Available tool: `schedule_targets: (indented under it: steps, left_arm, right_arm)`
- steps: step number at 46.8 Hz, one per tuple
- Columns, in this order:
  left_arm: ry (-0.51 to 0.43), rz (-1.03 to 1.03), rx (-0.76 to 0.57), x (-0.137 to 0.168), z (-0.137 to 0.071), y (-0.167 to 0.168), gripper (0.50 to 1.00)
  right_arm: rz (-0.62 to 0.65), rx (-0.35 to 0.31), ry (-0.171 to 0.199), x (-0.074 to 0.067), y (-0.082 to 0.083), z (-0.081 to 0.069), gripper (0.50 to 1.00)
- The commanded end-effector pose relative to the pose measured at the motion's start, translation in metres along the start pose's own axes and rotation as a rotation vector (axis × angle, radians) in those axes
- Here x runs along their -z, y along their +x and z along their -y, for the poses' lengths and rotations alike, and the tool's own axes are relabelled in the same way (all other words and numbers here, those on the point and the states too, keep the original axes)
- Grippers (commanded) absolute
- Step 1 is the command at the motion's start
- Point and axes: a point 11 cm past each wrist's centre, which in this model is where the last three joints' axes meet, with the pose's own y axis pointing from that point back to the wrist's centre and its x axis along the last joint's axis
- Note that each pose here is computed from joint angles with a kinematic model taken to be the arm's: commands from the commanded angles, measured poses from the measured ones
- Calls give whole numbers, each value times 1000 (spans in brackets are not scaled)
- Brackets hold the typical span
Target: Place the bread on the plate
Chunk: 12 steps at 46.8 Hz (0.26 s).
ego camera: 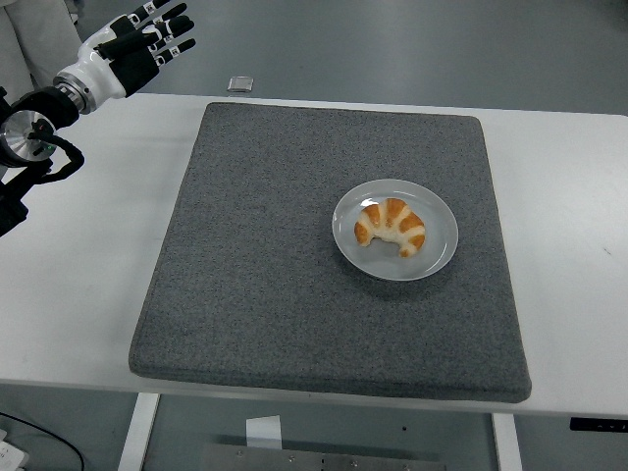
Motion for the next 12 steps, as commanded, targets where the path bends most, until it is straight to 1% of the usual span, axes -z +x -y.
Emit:
schedule_targets:
  steps: [1, 12]
  left_arm:
    - [-15, -11, -2, -4, 0, 1, 1000]
    - [-17, -24, -6, -3, -2, 3, 1000]
  right_arm:
    - [-2, -1, 1, 0, 0, 0, 932]
    - [-5, -2, 1, 0, 0, 0, 932]
